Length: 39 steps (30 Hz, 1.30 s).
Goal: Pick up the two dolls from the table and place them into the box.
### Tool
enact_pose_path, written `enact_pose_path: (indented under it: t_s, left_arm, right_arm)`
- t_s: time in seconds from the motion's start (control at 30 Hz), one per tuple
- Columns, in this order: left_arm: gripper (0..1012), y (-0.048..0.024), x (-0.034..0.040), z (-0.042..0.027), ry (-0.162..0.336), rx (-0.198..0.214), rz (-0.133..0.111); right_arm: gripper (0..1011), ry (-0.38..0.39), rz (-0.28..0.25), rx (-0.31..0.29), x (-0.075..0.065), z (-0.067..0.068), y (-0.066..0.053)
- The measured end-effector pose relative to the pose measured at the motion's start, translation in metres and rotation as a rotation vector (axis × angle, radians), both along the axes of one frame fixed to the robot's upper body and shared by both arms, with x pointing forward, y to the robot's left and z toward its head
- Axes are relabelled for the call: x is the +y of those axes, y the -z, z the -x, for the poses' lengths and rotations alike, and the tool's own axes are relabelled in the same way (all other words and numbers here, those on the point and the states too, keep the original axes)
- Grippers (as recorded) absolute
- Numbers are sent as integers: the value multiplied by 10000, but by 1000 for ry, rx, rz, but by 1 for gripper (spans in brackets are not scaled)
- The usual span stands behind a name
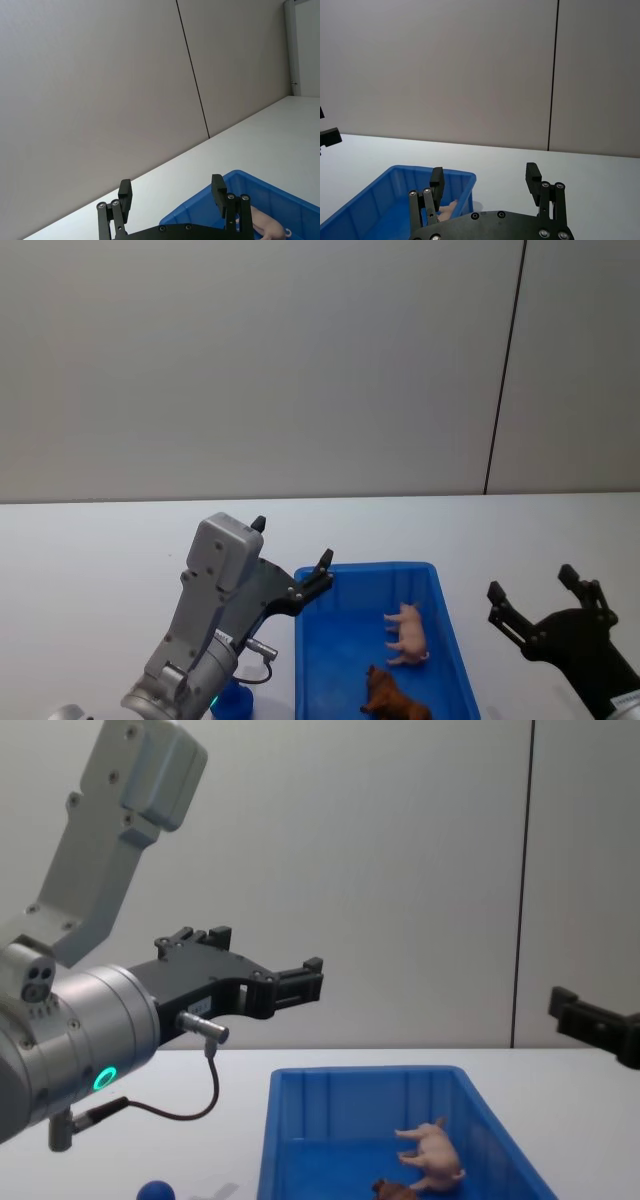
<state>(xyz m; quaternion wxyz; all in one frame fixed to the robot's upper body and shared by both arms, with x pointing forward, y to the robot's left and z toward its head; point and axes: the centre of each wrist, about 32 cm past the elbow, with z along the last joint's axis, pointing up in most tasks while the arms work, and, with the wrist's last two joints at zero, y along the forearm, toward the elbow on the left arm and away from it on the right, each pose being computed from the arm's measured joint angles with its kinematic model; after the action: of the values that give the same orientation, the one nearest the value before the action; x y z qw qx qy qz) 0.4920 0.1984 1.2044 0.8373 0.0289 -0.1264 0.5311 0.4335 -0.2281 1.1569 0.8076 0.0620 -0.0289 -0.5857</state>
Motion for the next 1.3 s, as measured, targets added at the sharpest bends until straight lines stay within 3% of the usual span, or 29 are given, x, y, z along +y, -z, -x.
enact_pose_path:
  t_s: [0.2,0.5,0.93,1.3]
  left_arm:
    - [1001,-2,13,5,-3,4,-2]
    - [1001,-31,91,32,-25,47,-10]
    - [1002,-39,276,107,-80,160,-22]
    - [1001,9,403,183,-112,251,-12]
  right_arm:
    - [1001,30,-1,1,-31,49,-1]
    - [1001,55,-1,3,-58,89,-2]
    - [1001,69,-2,2,-72,112,-5]
    - [1001,74,-2,3,-77,120,-5]
